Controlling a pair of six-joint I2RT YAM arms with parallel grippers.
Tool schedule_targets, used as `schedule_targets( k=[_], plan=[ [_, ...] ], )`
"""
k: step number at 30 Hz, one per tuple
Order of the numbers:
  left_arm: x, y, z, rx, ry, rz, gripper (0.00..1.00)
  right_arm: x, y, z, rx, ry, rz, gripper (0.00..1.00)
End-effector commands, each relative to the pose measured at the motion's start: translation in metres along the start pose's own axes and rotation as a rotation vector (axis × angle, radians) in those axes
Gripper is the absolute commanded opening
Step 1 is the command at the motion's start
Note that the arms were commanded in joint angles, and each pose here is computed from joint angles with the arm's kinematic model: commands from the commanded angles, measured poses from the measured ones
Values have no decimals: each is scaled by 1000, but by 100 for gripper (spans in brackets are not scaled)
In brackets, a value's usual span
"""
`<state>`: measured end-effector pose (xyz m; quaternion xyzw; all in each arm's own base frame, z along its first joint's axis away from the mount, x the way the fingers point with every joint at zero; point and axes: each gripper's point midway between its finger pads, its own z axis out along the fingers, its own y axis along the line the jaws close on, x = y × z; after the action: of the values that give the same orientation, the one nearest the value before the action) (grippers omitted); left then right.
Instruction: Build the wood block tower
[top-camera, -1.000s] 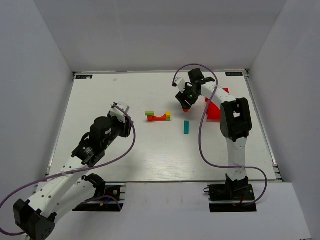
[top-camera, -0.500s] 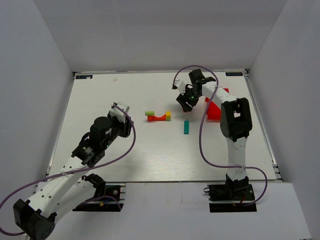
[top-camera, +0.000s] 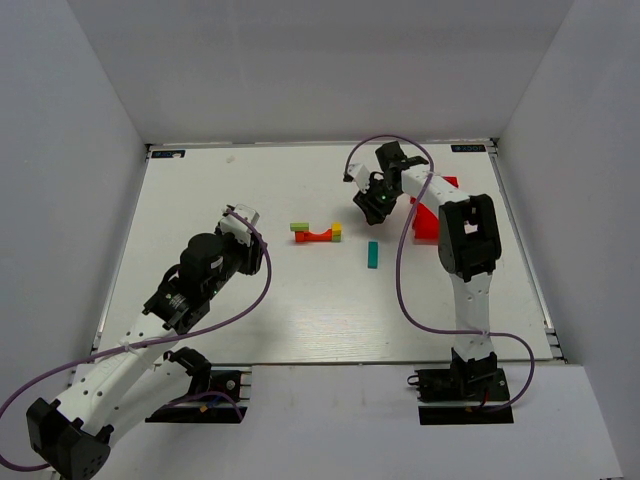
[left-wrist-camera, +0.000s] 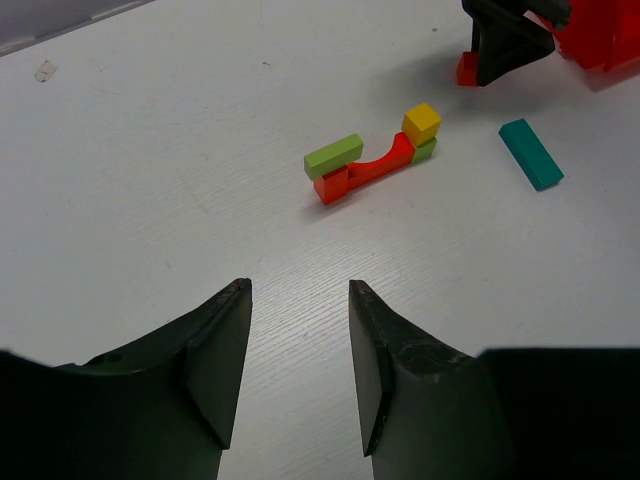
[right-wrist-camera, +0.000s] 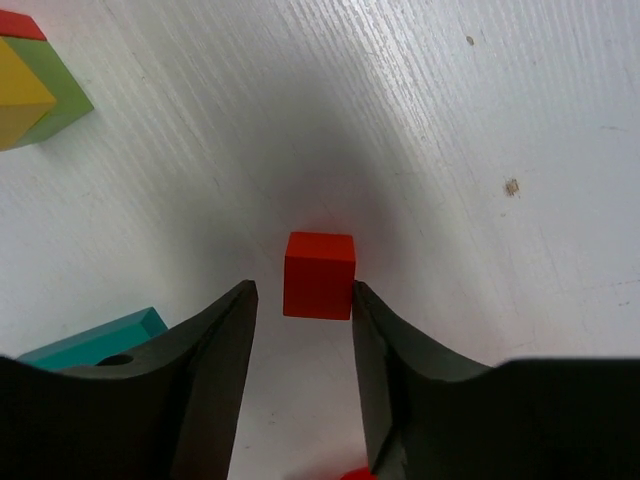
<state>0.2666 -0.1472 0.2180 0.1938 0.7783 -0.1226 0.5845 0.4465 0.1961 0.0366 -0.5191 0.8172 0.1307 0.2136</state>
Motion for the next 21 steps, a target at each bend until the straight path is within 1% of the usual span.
schedule_targets(
  k=[1,2,5,6,7,8,9,10,11,14,15,17,19,20,21],
  plan=[
    [-5,-1,-1,11,-12,-3,54,-13,-7,-3,19,-30,-15,48],
    [-5,-1,-1,11,-12,-3,54,-13,-5,-4,17,-29,-16,45],
    [-5,-1,-1,11,-12,-3,54,-13,-6,-1,21,-27,-15,28],
    [-5,-1,-1,11,-12,-3,54,-13,-6,-4,21,-29,-14,18],
    [-5,-1,-1,11,-12,-3,54,-15,-6,-6,24,-35,-14,13],
    [-5,-1,-1,11,-12,-3,54,-19,-5,-11,28,-47,-24,11],
    [-5,-1,-1,11,-12,-3,54,-27,-4,-20,33,-73,-32,10],
    [-5,-1,-1,11,-12,-3,54,-25,0,-21,29,-75,-35,8],
    [-5,-1,-1,11,-12,-3,54,-36,2,-35,33,-116,-54,8],
    [-5,-1,-1,11,-12,-3,54,-46,18,-44,-6,-165,-86,8],
    [-5,-1,-1,11,-12,-3,54,-58,25,-60,-8,-205,-116,8],
    [-5,-1,-1,11,-12,-3,54,-66,35,-68,-30,-238,-148,7],
    [-5,-1,-1,11,-12,-3,54,-70,50,-71,-82,-256,-190,7],
    [-5,-1,-1,11,-12,-3,54,-75,52,-73,-91,-264,-241,5],
    [-5,-1,-1,11,-12,-3,54,-70,62,-71,-136,-248,-241,5]
  ],
)
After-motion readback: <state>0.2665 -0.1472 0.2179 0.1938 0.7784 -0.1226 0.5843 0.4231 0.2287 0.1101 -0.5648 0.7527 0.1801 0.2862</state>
